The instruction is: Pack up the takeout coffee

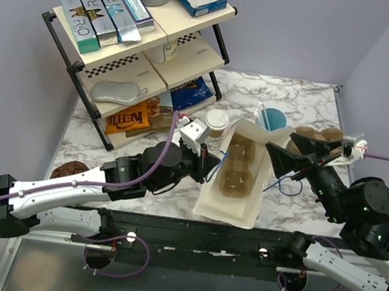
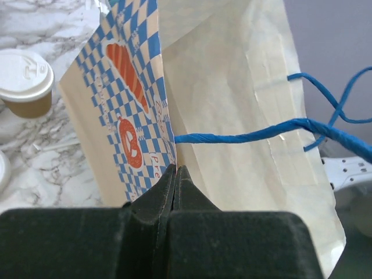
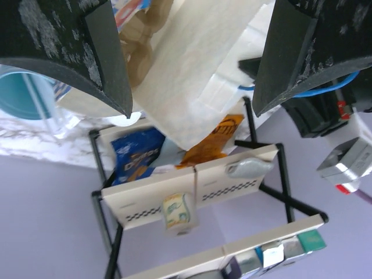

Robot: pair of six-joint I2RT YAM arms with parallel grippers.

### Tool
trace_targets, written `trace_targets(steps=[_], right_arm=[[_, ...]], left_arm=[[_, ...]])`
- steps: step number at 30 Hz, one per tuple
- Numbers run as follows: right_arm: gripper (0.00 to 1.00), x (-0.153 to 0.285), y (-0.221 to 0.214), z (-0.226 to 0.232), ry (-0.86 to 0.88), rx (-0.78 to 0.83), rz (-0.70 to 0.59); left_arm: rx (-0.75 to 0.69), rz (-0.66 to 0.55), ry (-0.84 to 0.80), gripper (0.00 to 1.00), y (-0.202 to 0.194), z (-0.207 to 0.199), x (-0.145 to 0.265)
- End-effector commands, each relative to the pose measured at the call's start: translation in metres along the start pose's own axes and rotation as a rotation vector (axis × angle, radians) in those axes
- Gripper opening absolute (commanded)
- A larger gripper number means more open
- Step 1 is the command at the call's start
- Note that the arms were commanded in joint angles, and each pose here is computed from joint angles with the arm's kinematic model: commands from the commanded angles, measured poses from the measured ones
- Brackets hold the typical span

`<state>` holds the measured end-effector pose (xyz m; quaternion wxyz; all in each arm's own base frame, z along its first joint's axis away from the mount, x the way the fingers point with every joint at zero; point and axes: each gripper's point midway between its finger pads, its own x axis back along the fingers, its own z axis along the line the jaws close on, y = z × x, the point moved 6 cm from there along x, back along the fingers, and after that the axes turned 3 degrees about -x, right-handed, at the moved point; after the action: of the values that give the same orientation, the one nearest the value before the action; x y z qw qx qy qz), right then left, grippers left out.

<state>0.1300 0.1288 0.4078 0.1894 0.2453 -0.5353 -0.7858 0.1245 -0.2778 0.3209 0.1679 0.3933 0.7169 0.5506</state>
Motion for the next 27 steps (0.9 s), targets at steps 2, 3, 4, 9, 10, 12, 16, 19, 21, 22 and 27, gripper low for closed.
trace_targets(steps=[2, 3, 4, 9, 10, 12, 16, 19, 21, 22, 27], right_arm=[[0.92, 0.017, 0.004, -0.025, -0.122, 0.098, -0.071], [0.92, 0.020, 0.005, -0.027, -0.133, 0.094, -0.082], [0.93, 0.026, 0.008, -0.030, -0.140, 0.088, -0.100], [0.92, 0.039, 0.011, -0.035, -0.146, 0.083, -0.121], [0.92, 0.040, 0.011, -0.037, -0.153, 0.078, -0.122], [0.92, 0.044, 0.013, -0.039, -0.168, 0.075, -0.124], [0.93, 0.047, 0.015, -0.039, -0.170, 0.058, -0.110], [0.94, 0.045, 0.013, -0.040, -0.205, 0.045, -0.075], [0.96, 0.040, 0.010, -0.036, -0.190, 0.058, -0.027], [0.96, 0.038, 0.012, -0.034, -0.182, 0.062, -0.010], [0.92, 0.023, 0.012, 0.005, 0.068, 0.167, 0.246]], left_arm=[[-0.206, -0.036, -0.112, 0.00, 0.018, -0.007, 0.009], [-0.241, -0.041, -0.121, 0.00, 0.022, -0.008, 0.010], [-0.255, -0.038, -0.129, 0.00, 0.023, -0.009, 0.011], [-0.276, -0.033, -0.141, 0.00, 0.026, -0.011, 0.011], [-0.277, -0.025, -0.138, 0.00, 0.025, -0.011, 0.011], [-0.278, -0.016, -0.135, 0.00, 0.025, -0.011, 0.010], [-0.275, 0.008, -0.119, 0.00, 0.024, -0.010, 0.009], [-0.247, 0.040, -0.102, 0.00, 0.025, -0.011, 0.011], [-0.208, 0.061, -0.085, 0.00, 0.031, -0.014, 0.011], [-0.197, 0.096, -0.063, 0.00, 0.027, -0.012, 0.012], [-0.132, 0.192, -0.003, 0.00, 0.016, -0.014, -0.001]])
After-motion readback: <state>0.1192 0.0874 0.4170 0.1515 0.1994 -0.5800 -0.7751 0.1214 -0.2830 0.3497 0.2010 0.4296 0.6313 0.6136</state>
